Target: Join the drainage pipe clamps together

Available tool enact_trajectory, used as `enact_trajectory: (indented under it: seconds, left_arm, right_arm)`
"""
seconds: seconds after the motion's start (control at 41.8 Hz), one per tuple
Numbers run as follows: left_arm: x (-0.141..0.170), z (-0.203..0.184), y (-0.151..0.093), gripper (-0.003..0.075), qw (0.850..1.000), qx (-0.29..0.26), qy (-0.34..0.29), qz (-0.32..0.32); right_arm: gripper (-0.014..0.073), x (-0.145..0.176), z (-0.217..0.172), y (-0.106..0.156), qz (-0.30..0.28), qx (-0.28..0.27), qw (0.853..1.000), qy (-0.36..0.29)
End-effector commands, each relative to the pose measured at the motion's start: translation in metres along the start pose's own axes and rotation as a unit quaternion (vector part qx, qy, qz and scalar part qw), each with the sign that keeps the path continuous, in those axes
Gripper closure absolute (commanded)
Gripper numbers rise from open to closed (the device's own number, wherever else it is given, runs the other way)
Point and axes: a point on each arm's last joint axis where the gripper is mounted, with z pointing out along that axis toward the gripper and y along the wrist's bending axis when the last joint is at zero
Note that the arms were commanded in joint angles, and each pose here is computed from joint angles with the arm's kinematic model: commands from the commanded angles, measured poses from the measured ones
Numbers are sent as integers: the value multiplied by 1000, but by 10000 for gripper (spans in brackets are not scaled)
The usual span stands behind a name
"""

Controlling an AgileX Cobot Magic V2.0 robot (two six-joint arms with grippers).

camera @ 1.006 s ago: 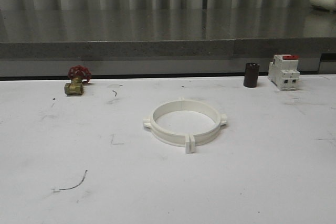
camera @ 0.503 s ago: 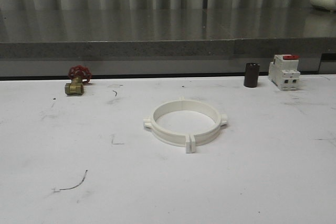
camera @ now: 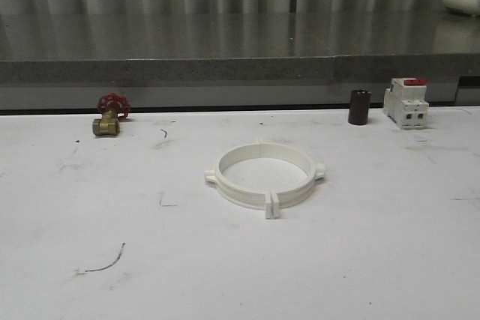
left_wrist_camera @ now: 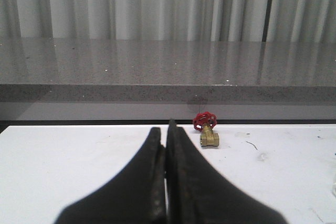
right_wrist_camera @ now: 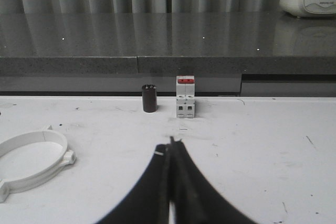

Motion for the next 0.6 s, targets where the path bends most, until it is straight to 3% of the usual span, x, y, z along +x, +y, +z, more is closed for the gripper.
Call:
enact_trajectory:
  seconds: [0.0,0.575]
  left_arm:
    - [0,-1,0,741,999,-1,-33,-4]
    - [0,-1,0,741,999,-1,-33,-4]
  right_arm:
    - [711,-11,-2,0,-3,-1,998,-55]
    - [711,-11,-2,-2,-5,18,998,-60]
